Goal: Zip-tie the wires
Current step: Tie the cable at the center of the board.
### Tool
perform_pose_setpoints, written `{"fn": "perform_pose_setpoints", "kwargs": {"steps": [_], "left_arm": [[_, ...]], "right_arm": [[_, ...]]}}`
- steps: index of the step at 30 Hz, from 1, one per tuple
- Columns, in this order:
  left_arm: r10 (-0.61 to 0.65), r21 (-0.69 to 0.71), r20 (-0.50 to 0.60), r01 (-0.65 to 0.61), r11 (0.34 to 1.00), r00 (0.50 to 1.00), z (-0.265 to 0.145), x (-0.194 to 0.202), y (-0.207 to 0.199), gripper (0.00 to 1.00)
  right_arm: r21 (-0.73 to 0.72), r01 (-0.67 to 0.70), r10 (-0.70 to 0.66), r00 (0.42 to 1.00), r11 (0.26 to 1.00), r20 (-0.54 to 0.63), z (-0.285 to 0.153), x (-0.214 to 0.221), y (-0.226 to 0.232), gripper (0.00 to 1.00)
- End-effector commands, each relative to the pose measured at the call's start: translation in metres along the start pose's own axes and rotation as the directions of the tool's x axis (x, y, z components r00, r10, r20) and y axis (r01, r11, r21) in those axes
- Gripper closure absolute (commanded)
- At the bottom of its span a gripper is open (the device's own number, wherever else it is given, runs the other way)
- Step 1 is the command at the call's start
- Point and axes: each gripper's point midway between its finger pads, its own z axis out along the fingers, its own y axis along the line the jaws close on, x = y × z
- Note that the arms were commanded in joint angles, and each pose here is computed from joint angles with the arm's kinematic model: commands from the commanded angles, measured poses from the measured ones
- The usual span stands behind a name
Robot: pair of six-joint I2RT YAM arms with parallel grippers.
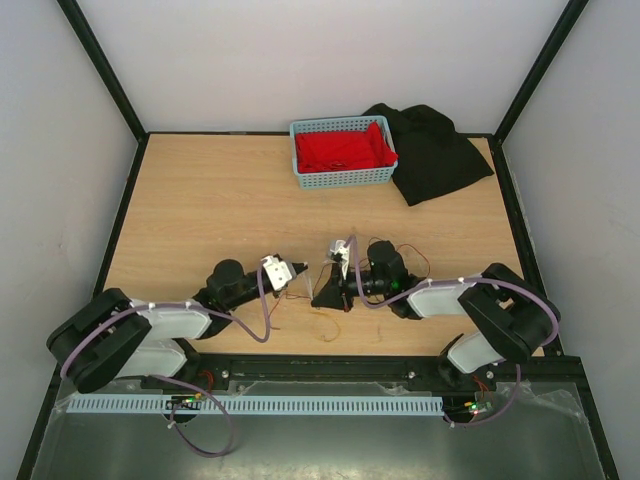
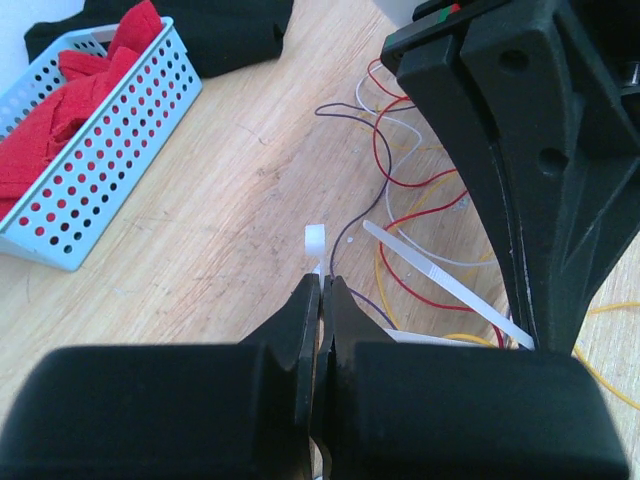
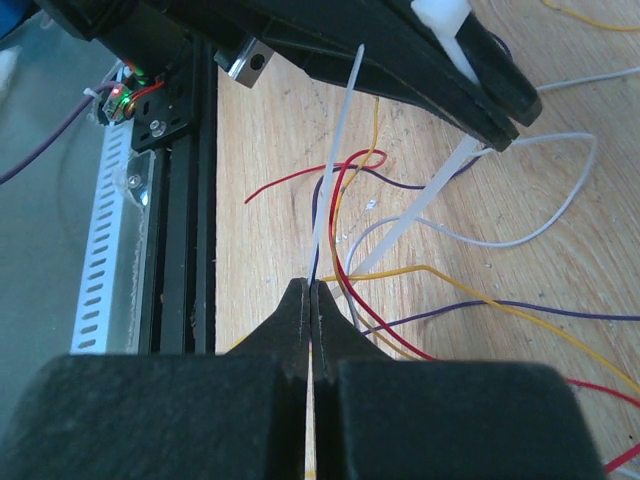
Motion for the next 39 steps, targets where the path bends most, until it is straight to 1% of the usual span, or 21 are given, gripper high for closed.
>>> {"fn": "perform_pose_setpoints", "kwargs": {"steps": [1, 11, 39], "left_arm": [[0.096, -0.07, 0.061, -0.092, 0.993, 0.994, -0.002, -0.022, 0.016, 1.0], [0.143, -0.056, 0.069, -0.139, 0.989, 0.987, -0.004, -0.024, 0.011, 1.0], [0.177, -0.077, 0.065, -0.172, 0.982, 0.982, -0.006, -0.026, 0.012, 1.0]], "right_arm": [[-0.095, -0.037, 0.03, 0.997, 0.995, -0.066, -0.001, 0.013, 0.014, 1.0], [-0.124, -0.062, 0.05, 0.994, 0.99, -0.097, -0.002, 0.017, 0.015, 1.0], [-0.16, -0.1, 0.079, 0.988, 0.982, -0.133, -0.006, 0.025, 0.011, 1.0]]}}
